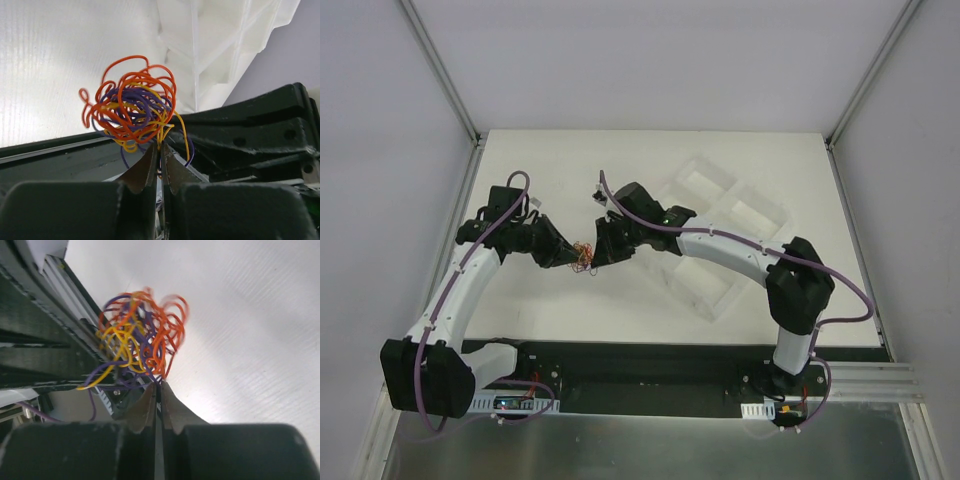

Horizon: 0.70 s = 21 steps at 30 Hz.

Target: Untangle the cables

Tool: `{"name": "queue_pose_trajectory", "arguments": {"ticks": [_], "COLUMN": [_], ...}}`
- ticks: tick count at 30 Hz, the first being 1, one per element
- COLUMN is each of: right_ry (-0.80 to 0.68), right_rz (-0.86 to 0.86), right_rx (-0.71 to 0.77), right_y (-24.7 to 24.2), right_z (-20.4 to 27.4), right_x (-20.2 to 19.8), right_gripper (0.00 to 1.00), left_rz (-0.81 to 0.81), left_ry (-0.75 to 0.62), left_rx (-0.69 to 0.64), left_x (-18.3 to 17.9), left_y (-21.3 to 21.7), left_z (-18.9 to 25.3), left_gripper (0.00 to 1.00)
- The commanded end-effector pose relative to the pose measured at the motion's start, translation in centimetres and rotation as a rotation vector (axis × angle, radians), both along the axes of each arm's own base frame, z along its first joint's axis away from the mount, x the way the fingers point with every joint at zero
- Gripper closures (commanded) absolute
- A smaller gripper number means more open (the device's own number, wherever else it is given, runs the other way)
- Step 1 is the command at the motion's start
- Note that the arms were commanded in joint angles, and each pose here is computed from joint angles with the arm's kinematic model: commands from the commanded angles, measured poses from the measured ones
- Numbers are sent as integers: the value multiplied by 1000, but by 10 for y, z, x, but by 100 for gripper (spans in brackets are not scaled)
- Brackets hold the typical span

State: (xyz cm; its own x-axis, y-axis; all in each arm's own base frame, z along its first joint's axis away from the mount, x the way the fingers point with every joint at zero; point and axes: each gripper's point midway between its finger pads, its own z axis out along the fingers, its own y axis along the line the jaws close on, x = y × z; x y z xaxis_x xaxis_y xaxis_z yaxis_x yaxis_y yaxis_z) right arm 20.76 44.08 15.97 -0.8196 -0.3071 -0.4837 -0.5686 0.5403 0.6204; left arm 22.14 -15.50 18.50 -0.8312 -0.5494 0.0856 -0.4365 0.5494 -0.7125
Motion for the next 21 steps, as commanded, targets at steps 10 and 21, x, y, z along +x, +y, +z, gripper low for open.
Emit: {"name": "queue_pose_trajectory", "arguments": {"ticks": [10,21], "right_ry": [-81,-150], "right_rz": [-78,-28], "right_rx": [-307,-465], "right_y": [-66,-116], "right_z": [-50,-70], "right_x": [-2,-15], "right_gripper": [99,99], "left_rz": [53,129], "left_ry": [-129,-136], "left_rx": [359,674], "left_x": [15,19], "left_y": [53,109], "left_z": [21,14], "left_gripper": [100,100]}}
